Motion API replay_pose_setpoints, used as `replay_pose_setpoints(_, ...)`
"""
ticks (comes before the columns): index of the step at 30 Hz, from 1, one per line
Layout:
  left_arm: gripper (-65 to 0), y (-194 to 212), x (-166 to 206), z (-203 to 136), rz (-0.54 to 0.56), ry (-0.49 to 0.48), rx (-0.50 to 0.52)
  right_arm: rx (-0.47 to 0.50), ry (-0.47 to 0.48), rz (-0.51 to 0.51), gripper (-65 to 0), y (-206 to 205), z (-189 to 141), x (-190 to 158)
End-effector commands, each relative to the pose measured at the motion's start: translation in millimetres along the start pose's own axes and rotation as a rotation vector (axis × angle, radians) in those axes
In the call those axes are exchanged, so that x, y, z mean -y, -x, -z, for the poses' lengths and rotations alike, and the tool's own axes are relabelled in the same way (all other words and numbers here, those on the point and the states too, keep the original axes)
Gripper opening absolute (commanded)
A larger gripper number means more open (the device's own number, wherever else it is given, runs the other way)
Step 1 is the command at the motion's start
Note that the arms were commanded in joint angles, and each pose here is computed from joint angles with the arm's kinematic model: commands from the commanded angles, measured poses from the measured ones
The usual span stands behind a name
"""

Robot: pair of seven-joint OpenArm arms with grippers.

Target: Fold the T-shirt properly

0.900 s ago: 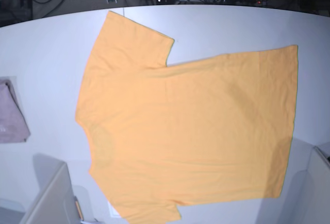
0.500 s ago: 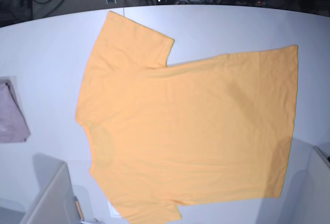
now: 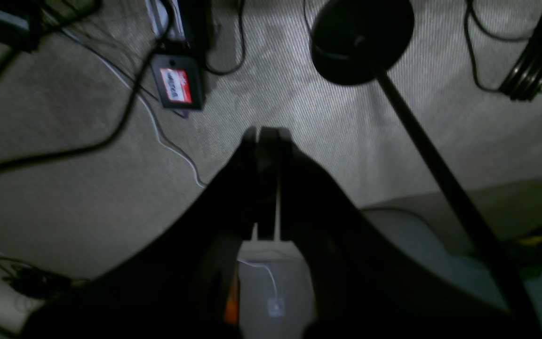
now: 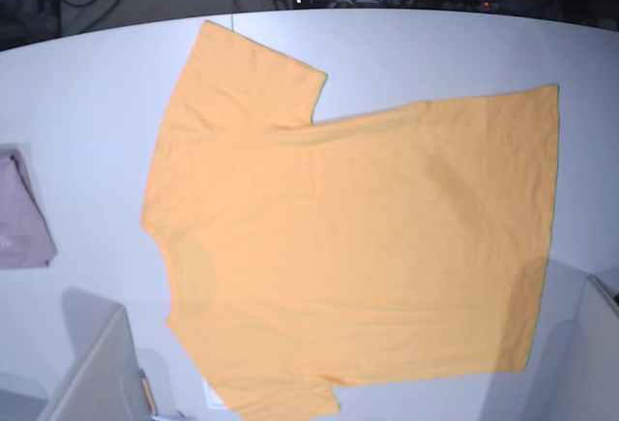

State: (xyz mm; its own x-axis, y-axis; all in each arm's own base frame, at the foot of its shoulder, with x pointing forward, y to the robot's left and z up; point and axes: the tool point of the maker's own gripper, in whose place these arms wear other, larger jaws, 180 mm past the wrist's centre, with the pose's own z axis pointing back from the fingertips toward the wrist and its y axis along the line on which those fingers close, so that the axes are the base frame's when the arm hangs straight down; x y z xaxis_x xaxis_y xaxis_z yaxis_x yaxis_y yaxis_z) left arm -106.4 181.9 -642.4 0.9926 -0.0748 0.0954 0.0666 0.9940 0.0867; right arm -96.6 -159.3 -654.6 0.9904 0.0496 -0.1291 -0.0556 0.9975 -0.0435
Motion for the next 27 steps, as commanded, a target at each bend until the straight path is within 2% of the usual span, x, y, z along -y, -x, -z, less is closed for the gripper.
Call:
replay_pose_setpoints(1, -65.0, 14, -13, -6, 0.011, -0.024, -0.001, -0.012, 0.003, 0.004, -65.0, 16, -2, 4)
replay_pose_setpoints(8, -65.0, 53, -18, -31, 0.028, -0.027, 0.064, 0.052, 0.007, 0.005, -65.0, 42, -19, 3)
replay_pose_setpoints(12, -65.0, 63, -18, -46, 0.029, -0.025, 0.134, 0.096, 0.055, 0.102, -65.0, 46, -30, 24)
replay_pose_setpoints(14, -65.0, 64, -22, -55, -0.010, -0.045, 0.186, 0.117, 0.081, 0.133, -65.0, 47, -37, 36)
replay_pose_setpoints(17, -65.0, 52, -44, -78, -0.091, -0.106, 0.315, 0.165, 0.110, 0.149, -65.0, 46, -51, 49)
replay_pose_setpoints(20, -65.0, 38, -59, -103, -0.137, -0.128, 0.410, 0.225, 0.120, 0.167, -65.0, 37, -67, 49)
replay_pose_setpoints(27, -65.0, 7, -75, -152, -0.117, -0.106, 0.561, 0.308, 0.148, 0.233, -65.0, 6, -111, 52)
